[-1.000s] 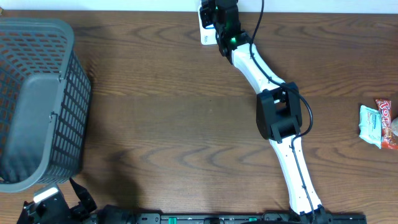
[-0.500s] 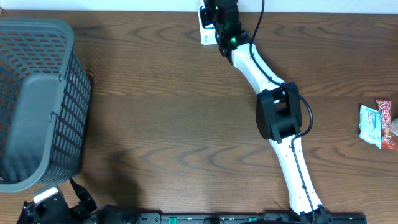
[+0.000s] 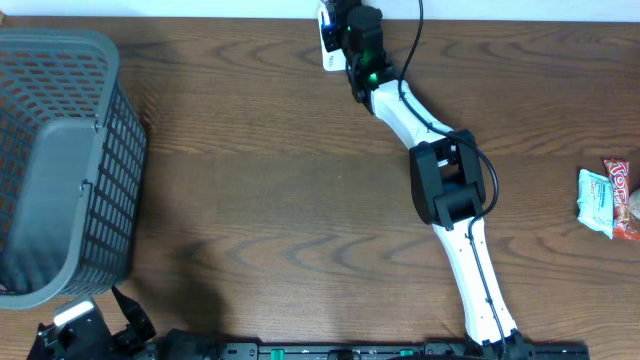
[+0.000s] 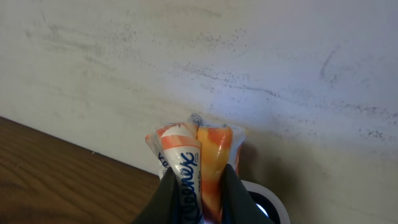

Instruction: Scan the item barcode

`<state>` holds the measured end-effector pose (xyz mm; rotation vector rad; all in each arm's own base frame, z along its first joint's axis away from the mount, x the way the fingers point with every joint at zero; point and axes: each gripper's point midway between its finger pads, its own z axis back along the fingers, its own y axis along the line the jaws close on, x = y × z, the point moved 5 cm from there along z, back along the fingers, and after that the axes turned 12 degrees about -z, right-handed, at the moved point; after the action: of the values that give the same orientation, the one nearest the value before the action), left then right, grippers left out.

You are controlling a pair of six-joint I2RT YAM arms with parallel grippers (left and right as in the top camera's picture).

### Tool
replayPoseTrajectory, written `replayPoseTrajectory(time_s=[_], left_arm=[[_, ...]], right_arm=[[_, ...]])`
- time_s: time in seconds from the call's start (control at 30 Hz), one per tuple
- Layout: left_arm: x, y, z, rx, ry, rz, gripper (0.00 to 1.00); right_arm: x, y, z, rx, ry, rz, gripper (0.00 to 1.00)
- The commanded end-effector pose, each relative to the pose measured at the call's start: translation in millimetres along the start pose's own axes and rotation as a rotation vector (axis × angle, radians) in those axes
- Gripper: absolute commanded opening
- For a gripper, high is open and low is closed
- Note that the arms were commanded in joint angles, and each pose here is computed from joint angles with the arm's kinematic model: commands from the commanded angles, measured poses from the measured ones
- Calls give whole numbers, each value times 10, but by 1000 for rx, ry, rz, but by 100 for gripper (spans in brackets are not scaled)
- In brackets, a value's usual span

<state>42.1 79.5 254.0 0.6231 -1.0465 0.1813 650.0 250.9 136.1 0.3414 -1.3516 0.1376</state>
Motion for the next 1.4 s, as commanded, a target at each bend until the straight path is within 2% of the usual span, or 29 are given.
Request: replayPoseTrajectory(time_s=[0.0, 0.2, 0.33, 0.77, 0.87, 0.97, 1.0, 1.13, 1.2, 1.37], left_arm=[[-7, 16, 9, 9, -4, -6, 98], [-7, 17, 9, 9, -4, -6, 98], [-7, 16, 9, 9, -4, -6, 98], [-7, 16, 9, 9, -4, -6, 98], [-7, 17, 9, 9, -4, -6, 98], [-7, 17, 9, 9, -3, -6, 98], [-7, 16, 9, 9, -3, -6, 98], [-7, 16, 9, 9, -3, -6, 98], [-7, 17, 9, 9, -3, -6, 98], [-7, 16, 9, 9, -3, -6, 98]], right_arm=[[-189, -14, -1, -13, 46, 9, 1], [-304, -34, 8, -21, 105, 31, 1], [-215, -15, 26, -18, 95, 62, 1], [832, 117, 371, -30, -4, 98, 1], [1107, 109, 565, -62, 24, 99, 1], [1287, 227, 825, 2, 115, 93, 1], [1307, 309, 915, 52, 156, 91, 4], [1196, 627, 1084, 242, 267, 83, 74], [1008, 758, 1098, 298, 328, 118, 98], [405, 1189, 1038, 360, 435, 256, 99]])
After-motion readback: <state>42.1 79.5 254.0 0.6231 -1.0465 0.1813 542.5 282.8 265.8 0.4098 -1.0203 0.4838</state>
